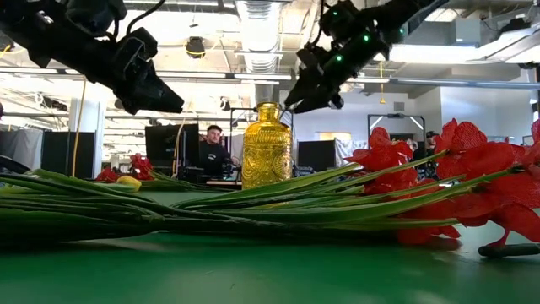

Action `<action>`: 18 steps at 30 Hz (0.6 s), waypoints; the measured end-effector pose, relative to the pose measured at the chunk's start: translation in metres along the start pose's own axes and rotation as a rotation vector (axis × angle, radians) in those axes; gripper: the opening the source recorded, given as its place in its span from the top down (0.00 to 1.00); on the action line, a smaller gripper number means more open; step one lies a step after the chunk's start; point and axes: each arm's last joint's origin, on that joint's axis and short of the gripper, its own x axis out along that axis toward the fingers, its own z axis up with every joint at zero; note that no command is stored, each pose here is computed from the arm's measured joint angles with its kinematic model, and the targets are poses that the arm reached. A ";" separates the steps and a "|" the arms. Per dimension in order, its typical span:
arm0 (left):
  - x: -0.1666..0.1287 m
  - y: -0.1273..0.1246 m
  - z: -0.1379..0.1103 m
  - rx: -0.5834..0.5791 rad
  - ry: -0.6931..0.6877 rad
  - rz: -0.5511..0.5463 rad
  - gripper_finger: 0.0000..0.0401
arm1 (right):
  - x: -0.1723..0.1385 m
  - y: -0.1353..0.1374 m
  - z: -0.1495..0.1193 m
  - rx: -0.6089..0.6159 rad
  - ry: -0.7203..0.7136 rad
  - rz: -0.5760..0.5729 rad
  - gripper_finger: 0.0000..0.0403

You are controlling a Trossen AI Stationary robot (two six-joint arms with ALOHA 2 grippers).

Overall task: Sort flowers into vase by color
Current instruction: Put the bottom right yellow flower into the top transparent vase

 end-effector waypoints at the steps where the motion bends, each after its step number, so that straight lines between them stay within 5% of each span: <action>1: 0.000 0.000 -0.001 -0.009 0.006 0.001 0.61 | -0.002 0.000 0.002 -0.009 0.025 -0.003 0.42; 8: -0.008 0.000 0.007 -0.110 0.192 0.047 0.61 | -0.016 0.003 0.007 -0.010 0.197 -0.024 0.42; 18: -0.030 0.005 0.014 -0.293 0.458 0.331 0.61 | -0.020 0.030 -0.013 -0.062 0.377 0.014 0.42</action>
